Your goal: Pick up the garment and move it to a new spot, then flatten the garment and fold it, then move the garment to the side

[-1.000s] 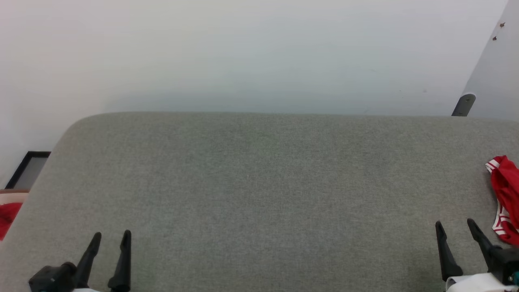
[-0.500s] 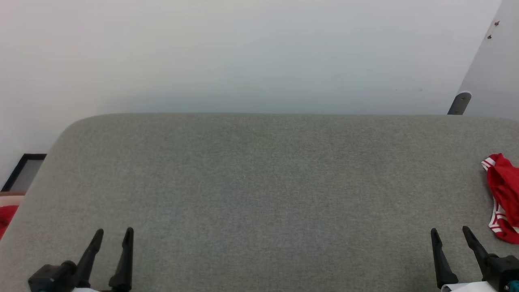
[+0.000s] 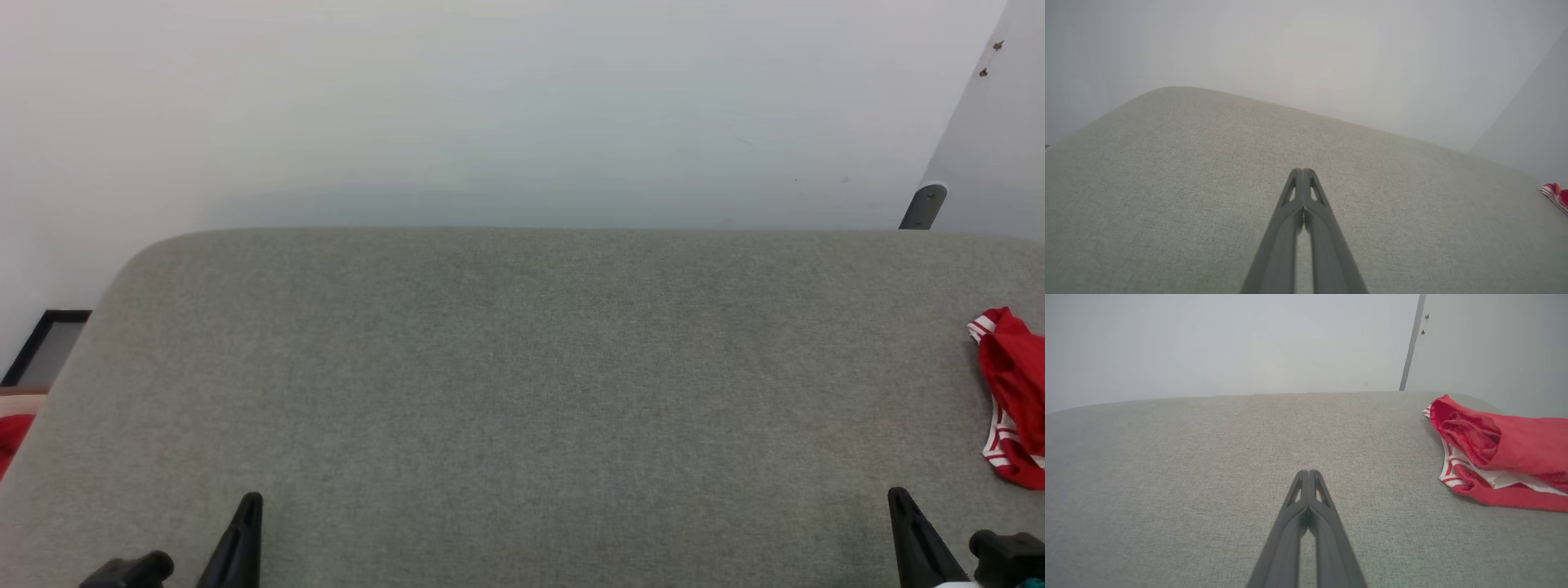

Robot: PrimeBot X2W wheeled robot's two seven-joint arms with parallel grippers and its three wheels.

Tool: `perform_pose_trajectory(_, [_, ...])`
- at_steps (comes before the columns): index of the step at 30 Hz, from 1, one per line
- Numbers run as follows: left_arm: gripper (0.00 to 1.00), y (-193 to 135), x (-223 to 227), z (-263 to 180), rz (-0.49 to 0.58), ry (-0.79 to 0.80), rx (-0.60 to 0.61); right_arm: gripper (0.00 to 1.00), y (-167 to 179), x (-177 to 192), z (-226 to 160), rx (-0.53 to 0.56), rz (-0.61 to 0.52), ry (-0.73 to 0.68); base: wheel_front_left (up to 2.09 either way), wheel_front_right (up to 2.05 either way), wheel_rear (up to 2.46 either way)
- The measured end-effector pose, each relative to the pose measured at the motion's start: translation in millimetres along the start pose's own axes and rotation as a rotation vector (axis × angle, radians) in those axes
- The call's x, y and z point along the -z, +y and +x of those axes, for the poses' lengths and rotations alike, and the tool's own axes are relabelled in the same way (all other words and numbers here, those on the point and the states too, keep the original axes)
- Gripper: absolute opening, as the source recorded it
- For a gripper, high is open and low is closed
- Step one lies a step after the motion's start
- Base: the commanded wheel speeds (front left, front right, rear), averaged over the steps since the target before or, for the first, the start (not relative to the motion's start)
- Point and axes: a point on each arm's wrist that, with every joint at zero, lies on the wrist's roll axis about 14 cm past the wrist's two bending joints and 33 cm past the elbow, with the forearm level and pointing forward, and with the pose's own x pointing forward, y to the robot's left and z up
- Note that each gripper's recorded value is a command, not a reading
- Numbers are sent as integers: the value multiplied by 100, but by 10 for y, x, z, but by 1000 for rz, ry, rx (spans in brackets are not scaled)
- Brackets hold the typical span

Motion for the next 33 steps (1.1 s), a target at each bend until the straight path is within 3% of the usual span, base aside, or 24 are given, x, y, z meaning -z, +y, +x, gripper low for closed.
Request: perform_pose_trajectory(33, [0, -54, 7, 207, -504, 8, -78, 0, -49, -91, 119, 80, 586, -11, 0, 0, 0])
